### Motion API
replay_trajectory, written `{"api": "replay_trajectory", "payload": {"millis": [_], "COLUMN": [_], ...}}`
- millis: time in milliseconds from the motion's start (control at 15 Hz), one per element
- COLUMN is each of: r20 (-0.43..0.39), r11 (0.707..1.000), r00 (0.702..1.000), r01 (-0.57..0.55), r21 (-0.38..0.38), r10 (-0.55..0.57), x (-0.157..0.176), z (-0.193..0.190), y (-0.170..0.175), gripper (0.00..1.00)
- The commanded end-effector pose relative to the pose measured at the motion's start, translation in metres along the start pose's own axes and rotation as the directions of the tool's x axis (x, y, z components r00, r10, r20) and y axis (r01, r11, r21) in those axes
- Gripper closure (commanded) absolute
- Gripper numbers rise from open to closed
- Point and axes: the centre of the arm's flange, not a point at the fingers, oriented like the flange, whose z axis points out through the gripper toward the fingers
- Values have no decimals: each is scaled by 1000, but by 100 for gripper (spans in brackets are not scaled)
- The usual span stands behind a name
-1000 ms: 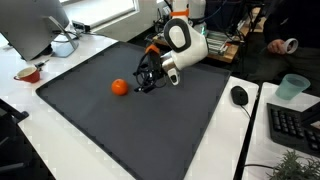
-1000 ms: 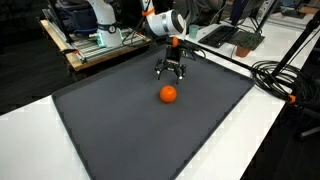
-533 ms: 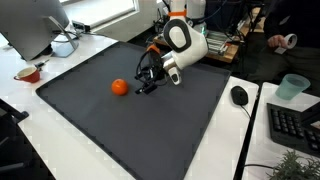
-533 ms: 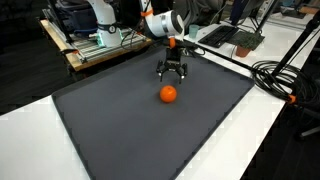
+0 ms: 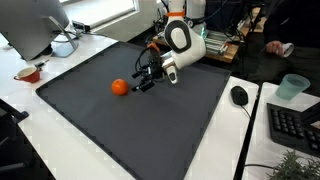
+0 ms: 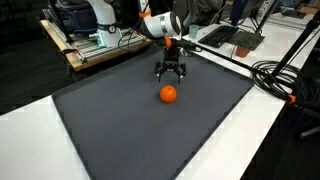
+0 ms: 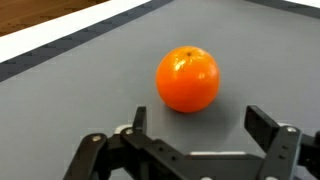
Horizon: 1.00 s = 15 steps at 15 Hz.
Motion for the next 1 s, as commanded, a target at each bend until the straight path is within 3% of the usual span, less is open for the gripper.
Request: {"api": "replay_trajectory", "payload": {"millis": [0, 933], "r20": [39, 77], "r11": [1000, 997], "r00": [999, 997], "r01": [-23, -9], "r21": [13, 78], "r10": [22, 3], "x": [-4, 4], "z": [10, 39], "y": [7, 17], "gripper": [0, 0]}}
